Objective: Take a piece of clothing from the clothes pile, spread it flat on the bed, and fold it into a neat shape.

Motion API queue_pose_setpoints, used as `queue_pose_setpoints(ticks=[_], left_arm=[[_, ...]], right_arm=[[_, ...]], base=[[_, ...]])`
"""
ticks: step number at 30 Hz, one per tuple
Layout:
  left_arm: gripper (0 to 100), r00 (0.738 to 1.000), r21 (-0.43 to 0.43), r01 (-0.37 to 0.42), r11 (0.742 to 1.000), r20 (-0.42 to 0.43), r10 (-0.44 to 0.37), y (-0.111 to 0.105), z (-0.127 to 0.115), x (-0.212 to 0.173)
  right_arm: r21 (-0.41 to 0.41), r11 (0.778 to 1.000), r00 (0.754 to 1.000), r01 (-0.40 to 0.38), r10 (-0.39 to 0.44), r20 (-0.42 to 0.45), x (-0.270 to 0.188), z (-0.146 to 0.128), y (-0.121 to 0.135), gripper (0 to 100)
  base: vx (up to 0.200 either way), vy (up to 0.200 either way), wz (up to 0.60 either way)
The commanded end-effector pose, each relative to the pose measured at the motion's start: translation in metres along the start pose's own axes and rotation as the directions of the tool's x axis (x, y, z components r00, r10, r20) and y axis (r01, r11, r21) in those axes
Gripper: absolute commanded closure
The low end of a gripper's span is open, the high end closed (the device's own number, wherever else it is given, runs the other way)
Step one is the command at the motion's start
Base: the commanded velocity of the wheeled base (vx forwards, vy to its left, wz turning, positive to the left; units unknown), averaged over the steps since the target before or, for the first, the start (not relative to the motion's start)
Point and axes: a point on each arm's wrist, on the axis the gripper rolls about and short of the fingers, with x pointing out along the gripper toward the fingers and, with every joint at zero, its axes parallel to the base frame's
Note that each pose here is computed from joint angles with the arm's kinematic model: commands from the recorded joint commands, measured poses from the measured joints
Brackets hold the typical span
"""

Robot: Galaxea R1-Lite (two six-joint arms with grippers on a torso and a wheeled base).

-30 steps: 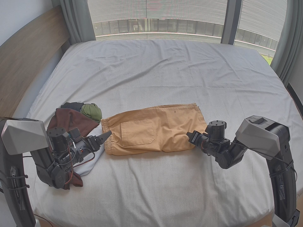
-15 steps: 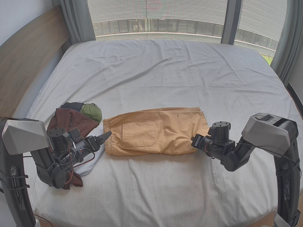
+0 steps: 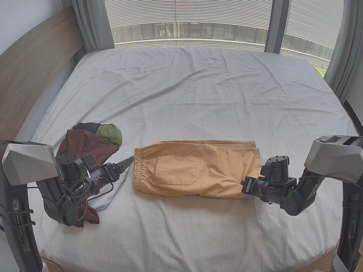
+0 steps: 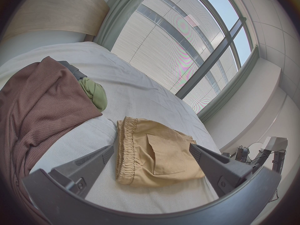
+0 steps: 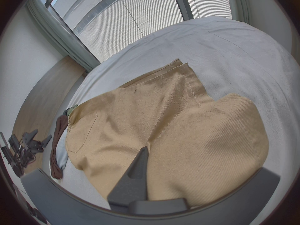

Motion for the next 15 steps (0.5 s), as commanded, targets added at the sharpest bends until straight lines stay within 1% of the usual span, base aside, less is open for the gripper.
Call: queue_pose_setpoints(ticks=[1, 6, 8, 12, 14, 15], left_arm=[[0, 1.0, -0.001, 0.001, 1.0, -0.001, -0.001, -0.001, 0.0, 0.0], [0, 1.0, 0.0, 0.002, 1.0, 0.0, -0.002, -0.001, 0.0, 0.0], [0, 1.0, 0.001, 0.002, 1.0, 0.0, -0.002, -0.001, 0.0, 0.0], [0, 1.0, 0.001, 0.002, 1.0, -0.002, -0.002, -0.001, 0.0, 0.0], [0, 1.0, 0.003, 0.004, 1.0, -0.003, -0.004, -0.002, -0.001, 0.0], [0, 1.0, 0.002, 0.003, 1.0, -0.004, -0.003, -0.002, -0.001, 0.0]], right_arm=[[-0.008, 1.0, 0.999, 0.021, -0.021, -0.028, -0.026, -0.004, -0.004, 100], [-0.052, 0.997, 0.993, 0.06, -0.065, -0.097, -0.044, -0.021, -0.015, 100], [-0.049, 0.996, 0.991, 0.076, -0.081, -0.109, -0.045, -0.024, -0.02, 100], [-0.044, 0.994, 0.988, 0.095, -0.1, -0.116, -0.045, -0.027, -0.022, 100], [-0.044, 0.995, 0.988, 0.094, -0.098, -0.117, -0.044, -0.028, -0.023, 100], [-0.047, 0.995, 0.991, 0.083, -0.088, -0.103, -0.042, -0.03, -0.021, 100]], base=[[0.0, 0.0, 0.0], [0.0, 0.0, 0.0], [0.0, 0.0, 0.0], [0.0, 0.0, 0.0], [0.0, 0.0, 0.0], [0.0, 0.0, 0.0]])
